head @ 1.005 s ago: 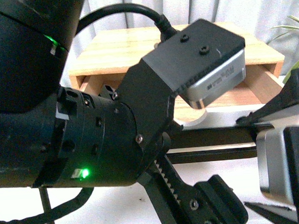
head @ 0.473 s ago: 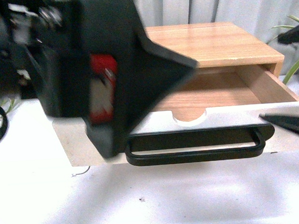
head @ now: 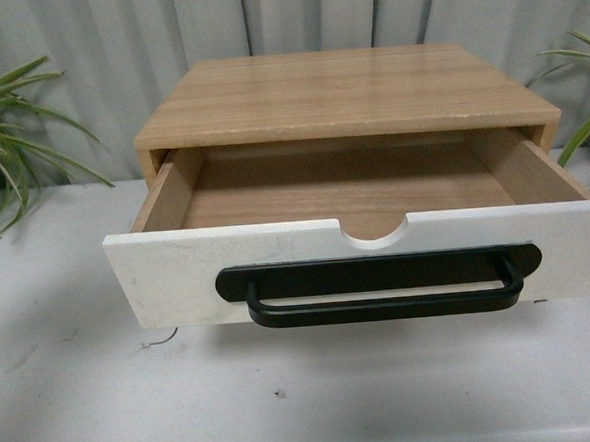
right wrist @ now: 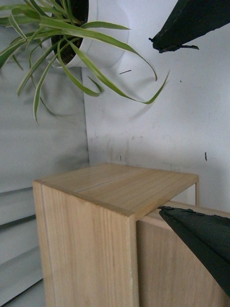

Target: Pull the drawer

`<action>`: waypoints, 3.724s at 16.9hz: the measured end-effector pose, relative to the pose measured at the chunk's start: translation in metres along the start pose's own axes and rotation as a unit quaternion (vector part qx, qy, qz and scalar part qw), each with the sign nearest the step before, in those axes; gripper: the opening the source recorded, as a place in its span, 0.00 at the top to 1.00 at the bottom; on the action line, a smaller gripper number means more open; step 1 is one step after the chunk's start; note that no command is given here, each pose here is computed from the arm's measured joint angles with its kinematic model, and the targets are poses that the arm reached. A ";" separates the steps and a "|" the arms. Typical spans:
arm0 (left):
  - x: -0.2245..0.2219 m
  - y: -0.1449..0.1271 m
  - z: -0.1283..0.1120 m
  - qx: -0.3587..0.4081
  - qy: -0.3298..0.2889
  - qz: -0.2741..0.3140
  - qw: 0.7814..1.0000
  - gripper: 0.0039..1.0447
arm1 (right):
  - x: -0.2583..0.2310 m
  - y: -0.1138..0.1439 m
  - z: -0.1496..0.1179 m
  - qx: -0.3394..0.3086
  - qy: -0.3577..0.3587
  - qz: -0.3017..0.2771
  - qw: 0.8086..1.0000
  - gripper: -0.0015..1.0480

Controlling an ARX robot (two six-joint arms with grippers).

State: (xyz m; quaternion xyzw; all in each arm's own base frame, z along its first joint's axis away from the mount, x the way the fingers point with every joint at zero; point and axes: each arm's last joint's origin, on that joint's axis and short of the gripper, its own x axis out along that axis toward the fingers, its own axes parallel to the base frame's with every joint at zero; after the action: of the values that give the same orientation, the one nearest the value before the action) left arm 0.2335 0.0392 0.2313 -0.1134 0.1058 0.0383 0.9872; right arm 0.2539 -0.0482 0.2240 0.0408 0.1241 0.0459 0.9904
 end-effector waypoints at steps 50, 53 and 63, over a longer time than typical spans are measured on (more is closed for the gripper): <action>-0.120 -0.010 -0.099 0.107 -0.104 -0.038 0.988 0.99 | -0.133 0.055 -0.097 -0.041 -0.127 -0.046 0.990 0.98; -0.120 -0.010 -0.099 0.106 -0.104 -0.039 0.988 0.70 | -0.133 0.055 -0.097 -0.041 -0.127 -0.046 0.990 0.68; -0.120 -0.010 -0.099 0.108 -0.104 -0.038 0.988 0.06 | -0.133 0.055 -0.097 -0.041 -0.127 -0.046 0.990 0.06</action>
State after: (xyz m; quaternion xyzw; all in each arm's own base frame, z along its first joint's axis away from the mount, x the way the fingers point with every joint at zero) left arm 0.0977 0.0000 0.1659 -0.0056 0.0014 0.0004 1.0000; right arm 0.0971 0.0000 0.1673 -0.0001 -0.0030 -0.0002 1.0000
